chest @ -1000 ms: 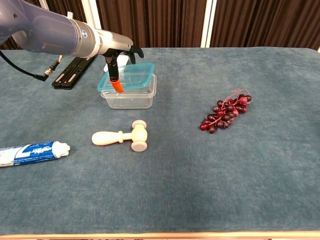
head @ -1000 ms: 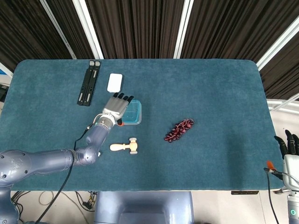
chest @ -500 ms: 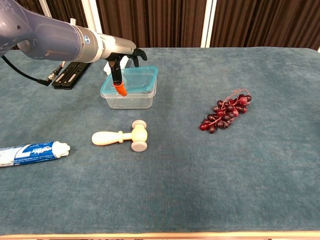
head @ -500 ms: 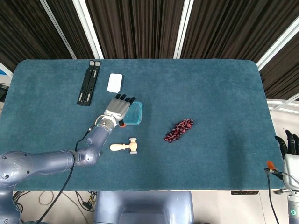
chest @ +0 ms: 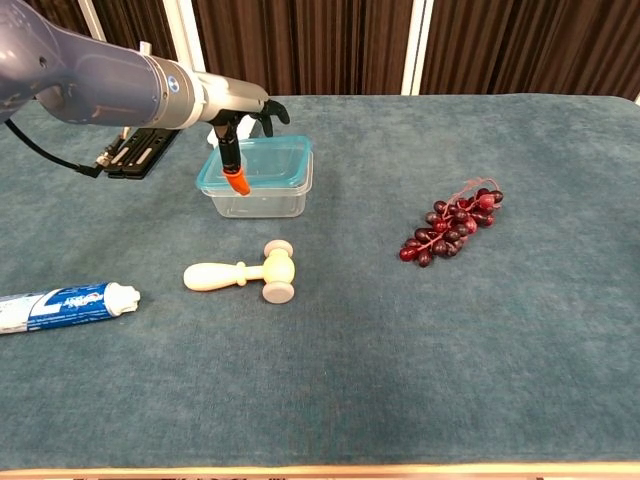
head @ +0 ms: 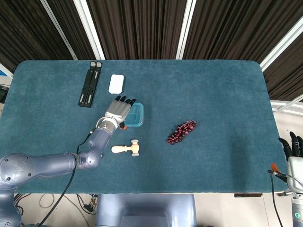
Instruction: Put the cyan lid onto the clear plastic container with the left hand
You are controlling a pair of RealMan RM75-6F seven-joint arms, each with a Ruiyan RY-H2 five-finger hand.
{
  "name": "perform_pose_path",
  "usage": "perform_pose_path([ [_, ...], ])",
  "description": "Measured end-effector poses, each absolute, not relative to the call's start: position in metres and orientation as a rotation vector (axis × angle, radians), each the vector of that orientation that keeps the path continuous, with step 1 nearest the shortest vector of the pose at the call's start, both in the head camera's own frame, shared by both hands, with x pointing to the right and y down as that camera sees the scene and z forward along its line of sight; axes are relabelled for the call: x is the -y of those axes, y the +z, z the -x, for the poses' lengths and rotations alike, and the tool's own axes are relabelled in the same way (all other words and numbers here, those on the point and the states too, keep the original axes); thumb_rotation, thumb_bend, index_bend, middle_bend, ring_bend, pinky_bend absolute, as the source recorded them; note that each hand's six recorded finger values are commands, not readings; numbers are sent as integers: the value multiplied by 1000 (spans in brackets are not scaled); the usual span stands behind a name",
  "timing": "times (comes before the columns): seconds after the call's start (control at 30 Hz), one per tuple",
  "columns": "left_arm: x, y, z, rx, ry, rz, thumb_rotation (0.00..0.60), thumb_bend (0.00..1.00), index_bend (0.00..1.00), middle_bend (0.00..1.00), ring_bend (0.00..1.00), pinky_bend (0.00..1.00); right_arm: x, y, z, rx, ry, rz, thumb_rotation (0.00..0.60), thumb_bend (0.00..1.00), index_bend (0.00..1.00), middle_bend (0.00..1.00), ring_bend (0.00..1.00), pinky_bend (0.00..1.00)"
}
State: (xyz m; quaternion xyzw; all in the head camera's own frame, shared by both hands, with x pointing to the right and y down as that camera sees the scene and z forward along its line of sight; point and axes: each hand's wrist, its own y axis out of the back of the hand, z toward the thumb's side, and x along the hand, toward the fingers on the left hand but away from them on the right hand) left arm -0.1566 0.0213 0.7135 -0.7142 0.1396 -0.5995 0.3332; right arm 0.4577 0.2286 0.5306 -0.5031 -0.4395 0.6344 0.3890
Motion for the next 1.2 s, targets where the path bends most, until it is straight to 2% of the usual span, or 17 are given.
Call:
perform_pose_path([
  [1.2, -22, 716, 151, -418, -1609, 1830, 600, 310, 0, 340, 0, 51, -229, 532, -459, 1119, 1624, 1282, 600, 291, 185, 40, 31, 0],
])
